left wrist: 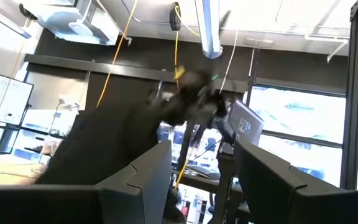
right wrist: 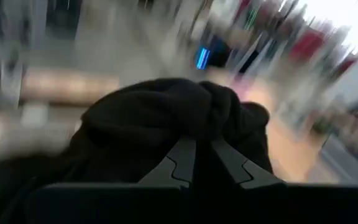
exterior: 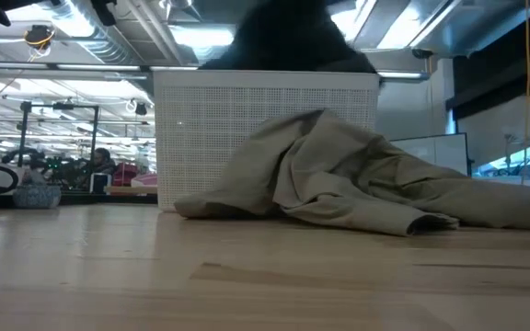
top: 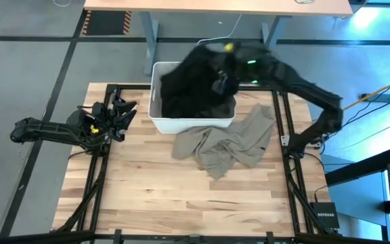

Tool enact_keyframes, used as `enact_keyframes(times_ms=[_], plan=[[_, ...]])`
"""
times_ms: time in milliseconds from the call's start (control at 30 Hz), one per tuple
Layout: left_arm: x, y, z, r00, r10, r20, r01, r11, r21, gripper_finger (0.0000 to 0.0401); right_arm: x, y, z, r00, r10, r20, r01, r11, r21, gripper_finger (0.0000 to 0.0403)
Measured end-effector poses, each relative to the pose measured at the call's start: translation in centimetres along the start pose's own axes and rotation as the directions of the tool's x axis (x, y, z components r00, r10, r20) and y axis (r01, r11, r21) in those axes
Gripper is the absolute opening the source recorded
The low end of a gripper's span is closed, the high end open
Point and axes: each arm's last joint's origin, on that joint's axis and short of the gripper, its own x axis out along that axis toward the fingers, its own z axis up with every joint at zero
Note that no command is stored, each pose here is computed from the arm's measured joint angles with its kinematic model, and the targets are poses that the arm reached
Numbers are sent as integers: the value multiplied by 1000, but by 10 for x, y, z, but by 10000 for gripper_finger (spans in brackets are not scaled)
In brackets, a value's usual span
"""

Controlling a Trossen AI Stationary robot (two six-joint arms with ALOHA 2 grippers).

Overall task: Sort clothes
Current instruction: Put the black shirt into the white bin, then put the brown shorts into the white bin

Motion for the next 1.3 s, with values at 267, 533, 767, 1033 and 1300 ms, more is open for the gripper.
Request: enact_keyframes(times_ms=[267,533,767,1033,1300], plan=[[0,0,0,1000,0,-3,0,1000,4,170,104,34,-106,927,142,-346,-121,989,83,32],[0,0,-1,1000,1,-8,0,1000,22,170,157,72,-159,848,224,-480,-165,973,163,49],[0,0,-1,1000,0,-7,0,1000,22,170,141,73,-131,835,-18,-550,-8,999,-45,154],[0,0,-1,1000,0,-10,0,1000,17,170,69,53,-33,924,48,-379,-90,991,-94,230],[0,0,-4,999,3,-38,-2,1000,20,170,-31,58,12,874,424,-238,-419,905,72,236]])
